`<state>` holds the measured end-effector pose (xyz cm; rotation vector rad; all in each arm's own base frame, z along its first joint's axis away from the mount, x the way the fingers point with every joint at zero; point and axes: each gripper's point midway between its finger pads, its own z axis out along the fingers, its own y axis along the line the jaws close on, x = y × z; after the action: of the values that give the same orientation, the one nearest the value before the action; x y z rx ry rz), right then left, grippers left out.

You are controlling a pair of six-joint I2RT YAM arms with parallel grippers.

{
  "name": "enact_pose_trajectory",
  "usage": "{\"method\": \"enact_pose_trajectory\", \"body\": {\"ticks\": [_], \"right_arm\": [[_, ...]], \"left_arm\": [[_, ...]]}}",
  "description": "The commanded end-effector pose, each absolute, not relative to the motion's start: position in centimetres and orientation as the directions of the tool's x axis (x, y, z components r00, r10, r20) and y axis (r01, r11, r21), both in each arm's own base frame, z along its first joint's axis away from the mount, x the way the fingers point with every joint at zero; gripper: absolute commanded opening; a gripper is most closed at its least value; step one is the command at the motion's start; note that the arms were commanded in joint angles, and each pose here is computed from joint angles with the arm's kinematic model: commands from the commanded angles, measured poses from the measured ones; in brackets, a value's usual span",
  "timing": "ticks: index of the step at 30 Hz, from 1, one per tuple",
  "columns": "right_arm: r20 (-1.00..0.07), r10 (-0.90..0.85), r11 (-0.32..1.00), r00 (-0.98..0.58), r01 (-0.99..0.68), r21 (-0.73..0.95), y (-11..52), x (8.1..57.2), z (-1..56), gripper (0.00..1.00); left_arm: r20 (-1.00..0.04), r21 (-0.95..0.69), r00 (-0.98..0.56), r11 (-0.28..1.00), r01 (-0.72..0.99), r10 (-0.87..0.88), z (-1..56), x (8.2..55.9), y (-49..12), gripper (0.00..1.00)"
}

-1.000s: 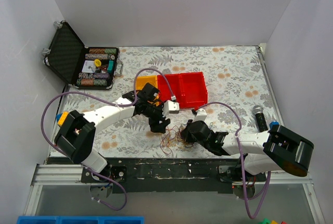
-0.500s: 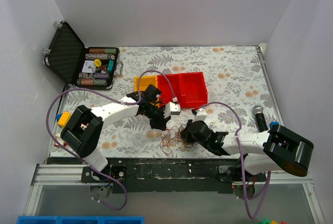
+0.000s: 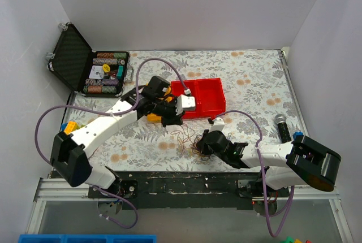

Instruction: Untangle the cables

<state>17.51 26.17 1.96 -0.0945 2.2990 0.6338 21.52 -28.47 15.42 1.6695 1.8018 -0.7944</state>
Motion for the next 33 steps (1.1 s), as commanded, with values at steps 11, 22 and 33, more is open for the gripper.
{"method": "enact_pose_trajectory", "body": {"ticks": [11, 22, 33], "right_arm": [[-0.551, -0.109, 0.947, -0.827, -0.256, 0.196, 20.5, 13.4, -4.8, 0.01], [-0.534, -0.107, 0.946, -0.839, -0.251, 0.206, 20.4, 12.5, -5.6, 0.01], [-0.549, -0.090, 0.944, -0.831, -0.247, 0.219, 20.8, 12.8, -4.8, 0.01]], "left_arm": [[-0.873, 0.354, 0.193, 0.310, 0.883, 0.447, 36.4, 23.4, -25.5, 0.00], [-0.903, 0.430, 0.355, 0.538, 0.725, 0.242, 46.0, 27.2, -26.1, 0.00], [-0.944, 0.325, 0.246, 0.500, 0.803, 0.218, 38.1, 30.7, -30.7, 0.00]]}}
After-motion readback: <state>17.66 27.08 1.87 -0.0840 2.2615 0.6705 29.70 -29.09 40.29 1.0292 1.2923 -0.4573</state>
